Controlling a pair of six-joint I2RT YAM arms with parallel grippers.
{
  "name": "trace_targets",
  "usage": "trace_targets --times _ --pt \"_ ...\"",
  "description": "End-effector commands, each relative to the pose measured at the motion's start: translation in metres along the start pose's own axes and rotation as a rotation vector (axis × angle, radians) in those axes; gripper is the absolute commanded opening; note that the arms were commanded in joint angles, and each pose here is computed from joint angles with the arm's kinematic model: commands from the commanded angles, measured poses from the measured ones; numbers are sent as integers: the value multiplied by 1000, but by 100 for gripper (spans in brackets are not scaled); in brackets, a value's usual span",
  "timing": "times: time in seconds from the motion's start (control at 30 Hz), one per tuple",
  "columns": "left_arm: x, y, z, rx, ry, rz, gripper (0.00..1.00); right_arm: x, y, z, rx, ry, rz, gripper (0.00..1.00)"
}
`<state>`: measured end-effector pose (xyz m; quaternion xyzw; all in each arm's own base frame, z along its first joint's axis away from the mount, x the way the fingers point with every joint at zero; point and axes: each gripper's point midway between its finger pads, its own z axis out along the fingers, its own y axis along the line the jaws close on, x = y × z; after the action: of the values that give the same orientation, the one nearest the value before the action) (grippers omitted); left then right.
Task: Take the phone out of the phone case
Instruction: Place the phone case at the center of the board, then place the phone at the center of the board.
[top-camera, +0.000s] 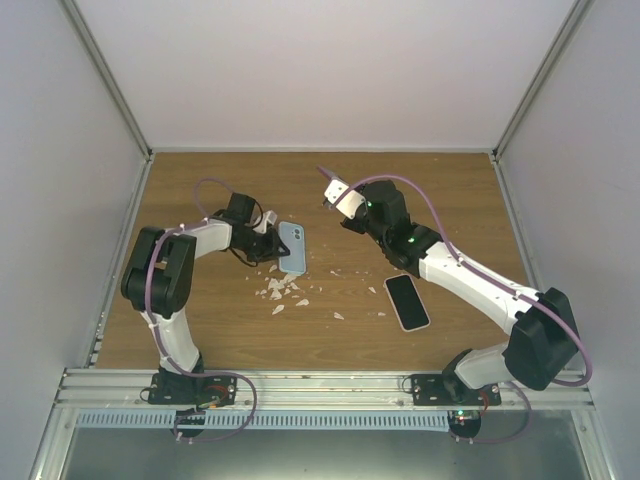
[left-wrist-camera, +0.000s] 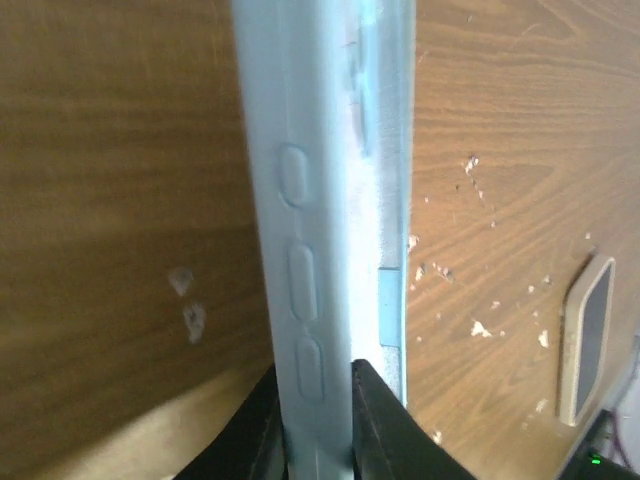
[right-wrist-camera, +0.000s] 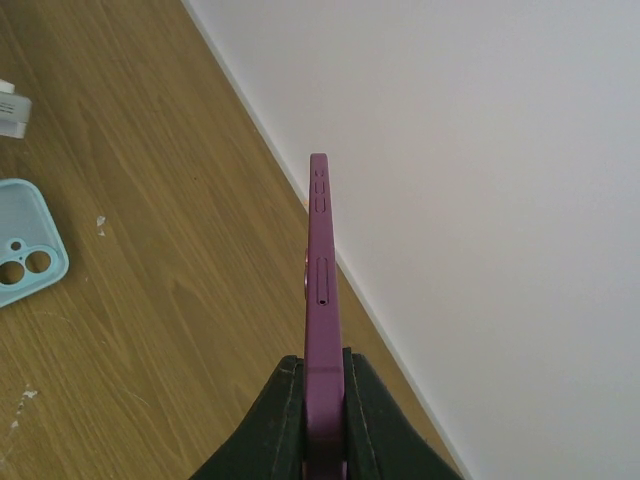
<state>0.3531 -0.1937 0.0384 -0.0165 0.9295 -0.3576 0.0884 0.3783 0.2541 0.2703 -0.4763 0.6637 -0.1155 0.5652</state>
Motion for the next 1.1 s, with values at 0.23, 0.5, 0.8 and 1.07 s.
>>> trace_targets --times 0.23,0.5,0.8,1.07 --pt "-18 16 -8 -153 -85 60 52 -19 -24 -10 65 -69 35 0" --pt "-37 -10 -42 -120 -199 108 89 -27 -33 -11 81 -81 12 1" --pt "-82 -101 -123 89 -419 265 99 -50 -48 -12 98 -124 -94 1" --pt "-106 -189 -199 306 -550 372 99 -60 -69 -20 214 -138 -284 0"
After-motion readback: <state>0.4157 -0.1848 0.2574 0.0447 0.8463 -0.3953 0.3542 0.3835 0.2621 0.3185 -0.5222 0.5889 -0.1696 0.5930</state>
